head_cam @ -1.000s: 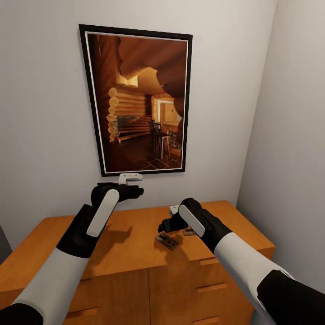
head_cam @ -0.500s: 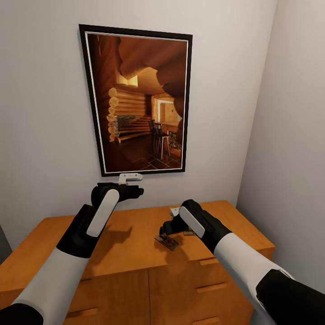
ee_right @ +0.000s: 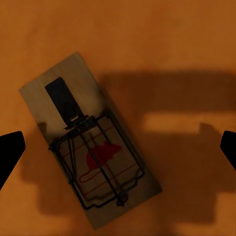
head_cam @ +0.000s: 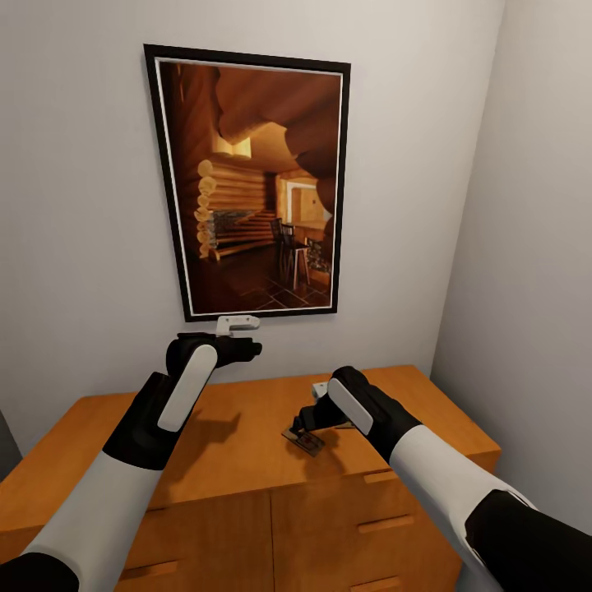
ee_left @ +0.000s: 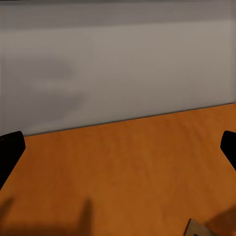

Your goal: Take the four mousetraps from the cabinet in the bathroom and place them on the bathroom floor. Make sure all four end up on the same floor surface, and ensure that at least two of them are either under or directly next to the same bathroom sink.

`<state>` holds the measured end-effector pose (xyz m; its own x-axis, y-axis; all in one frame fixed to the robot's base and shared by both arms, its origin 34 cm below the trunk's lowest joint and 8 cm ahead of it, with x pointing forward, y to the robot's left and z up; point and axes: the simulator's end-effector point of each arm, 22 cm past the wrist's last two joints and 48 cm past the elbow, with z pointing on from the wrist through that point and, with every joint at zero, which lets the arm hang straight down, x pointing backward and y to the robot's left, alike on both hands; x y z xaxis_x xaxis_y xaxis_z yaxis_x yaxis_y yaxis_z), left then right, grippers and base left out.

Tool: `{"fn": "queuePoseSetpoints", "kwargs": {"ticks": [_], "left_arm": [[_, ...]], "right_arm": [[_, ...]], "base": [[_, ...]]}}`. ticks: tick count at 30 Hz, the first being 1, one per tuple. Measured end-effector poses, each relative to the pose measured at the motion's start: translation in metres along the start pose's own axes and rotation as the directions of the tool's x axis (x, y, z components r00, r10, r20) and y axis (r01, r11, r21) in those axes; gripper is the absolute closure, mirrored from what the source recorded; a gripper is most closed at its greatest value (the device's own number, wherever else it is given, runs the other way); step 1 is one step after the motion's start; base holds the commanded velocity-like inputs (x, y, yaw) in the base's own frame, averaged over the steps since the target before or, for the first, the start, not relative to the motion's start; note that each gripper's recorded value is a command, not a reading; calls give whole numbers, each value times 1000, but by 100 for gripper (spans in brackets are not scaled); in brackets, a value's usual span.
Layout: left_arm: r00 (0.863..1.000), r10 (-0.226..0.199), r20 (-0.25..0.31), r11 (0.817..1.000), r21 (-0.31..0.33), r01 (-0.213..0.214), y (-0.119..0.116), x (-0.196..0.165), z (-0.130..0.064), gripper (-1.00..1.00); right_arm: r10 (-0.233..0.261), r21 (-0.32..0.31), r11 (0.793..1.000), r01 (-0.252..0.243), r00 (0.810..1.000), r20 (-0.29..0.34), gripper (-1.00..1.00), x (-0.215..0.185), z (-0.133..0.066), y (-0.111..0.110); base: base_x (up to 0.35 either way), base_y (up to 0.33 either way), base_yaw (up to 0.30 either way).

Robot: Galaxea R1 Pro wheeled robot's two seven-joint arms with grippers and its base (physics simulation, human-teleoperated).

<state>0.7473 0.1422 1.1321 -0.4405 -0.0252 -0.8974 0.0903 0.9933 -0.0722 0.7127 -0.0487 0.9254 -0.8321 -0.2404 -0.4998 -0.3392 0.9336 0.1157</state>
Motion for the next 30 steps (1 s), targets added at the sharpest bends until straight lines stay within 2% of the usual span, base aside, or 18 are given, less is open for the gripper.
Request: {"fn": "queuePoseSetpoints", "kwargs": {"ticks": [14, 30], "left_arm": [[1000, -1, -1, 1000, 1, 1, -1, 0, 0, -100], [1000, -1, -2, 1000, 1, 1, 0, 1, 0, -100]], "right_arm": [[-1, -2, 1000, 1, 1000, 0, -100, 0, 0, 2], [-29, -54, 998, 29, 1000, 5, -100, -4, 0, 43]], "base": [[0, 0, 0], [0, 0, 0]]}}
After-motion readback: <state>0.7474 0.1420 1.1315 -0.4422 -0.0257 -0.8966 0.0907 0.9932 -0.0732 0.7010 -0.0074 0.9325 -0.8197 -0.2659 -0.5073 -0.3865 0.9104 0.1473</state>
